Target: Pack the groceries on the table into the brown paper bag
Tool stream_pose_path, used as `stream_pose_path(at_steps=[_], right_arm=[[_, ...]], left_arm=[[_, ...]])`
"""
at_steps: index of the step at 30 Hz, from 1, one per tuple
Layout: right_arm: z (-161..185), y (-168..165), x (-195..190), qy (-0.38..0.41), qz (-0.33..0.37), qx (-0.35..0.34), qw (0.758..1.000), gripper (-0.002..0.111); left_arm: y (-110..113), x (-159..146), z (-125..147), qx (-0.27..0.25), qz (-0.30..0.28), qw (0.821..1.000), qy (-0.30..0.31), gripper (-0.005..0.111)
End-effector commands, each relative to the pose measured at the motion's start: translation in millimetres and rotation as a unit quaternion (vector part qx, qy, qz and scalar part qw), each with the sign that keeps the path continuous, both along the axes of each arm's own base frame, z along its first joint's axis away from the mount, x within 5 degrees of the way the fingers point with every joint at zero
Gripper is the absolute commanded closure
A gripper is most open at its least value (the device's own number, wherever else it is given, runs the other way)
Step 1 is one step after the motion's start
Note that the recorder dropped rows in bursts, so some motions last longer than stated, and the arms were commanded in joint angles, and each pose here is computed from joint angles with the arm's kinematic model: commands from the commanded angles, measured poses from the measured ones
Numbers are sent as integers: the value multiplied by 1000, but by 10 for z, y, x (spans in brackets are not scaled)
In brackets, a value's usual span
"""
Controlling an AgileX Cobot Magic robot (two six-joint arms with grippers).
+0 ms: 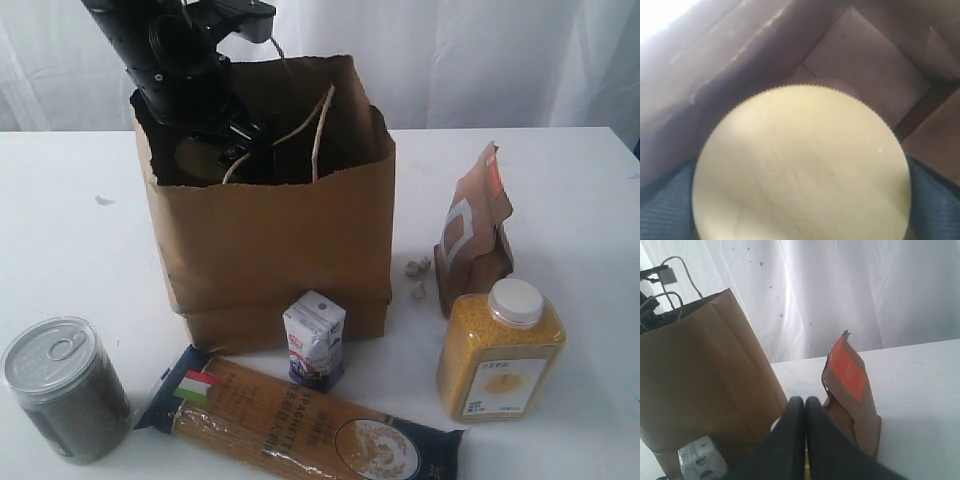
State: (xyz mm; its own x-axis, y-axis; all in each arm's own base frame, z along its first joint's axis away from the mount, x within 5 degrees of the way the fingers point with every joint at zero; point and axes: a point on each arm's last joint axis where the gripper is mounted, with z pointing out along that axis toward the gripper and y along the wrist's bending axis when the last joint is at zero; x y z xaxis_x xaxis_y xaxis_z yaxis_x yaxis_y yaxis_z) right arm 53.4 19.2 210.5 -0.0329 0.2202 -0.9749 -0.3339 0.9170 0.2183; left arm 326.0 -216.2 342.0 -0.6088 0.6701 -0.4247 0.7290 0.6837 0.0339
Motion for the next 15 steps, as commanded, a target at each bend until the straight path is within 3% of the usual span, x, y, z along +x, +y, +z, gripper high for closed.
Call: stream_pose_path(at_steps=[1,3,4,5,6,10,15], right_arm=[[-8,-4,-2,-5,-2,-5,1000,108],[-10,-3,-2,-4,-2,-6,1000,108],[-10,-3,-2,-4,-2,-6,1000,108],[-10,-3,-2,-4,-2,-6,1000,108],[-10,-3,-2,-4,-2,-6,1000,108],[-10,-3,-2,-4,-2,-6,1000,108],[-8,-4,-2,-5,-3,-5,1000,108]], left_arm=[[-24,-49,396,-46,-27,997,-61,1],[12,0,337,-37,1,998,-48,1],[19,-25,287,-26,-10,999,-20,1],[-1,-93,223,-1,-56,998,13,1],[-4,-99,221,1,-56,998,15,1],[-20,-132,356,-35,-48,998,-10,1],[-76,-179,368,-68,-58,996,13,1]])
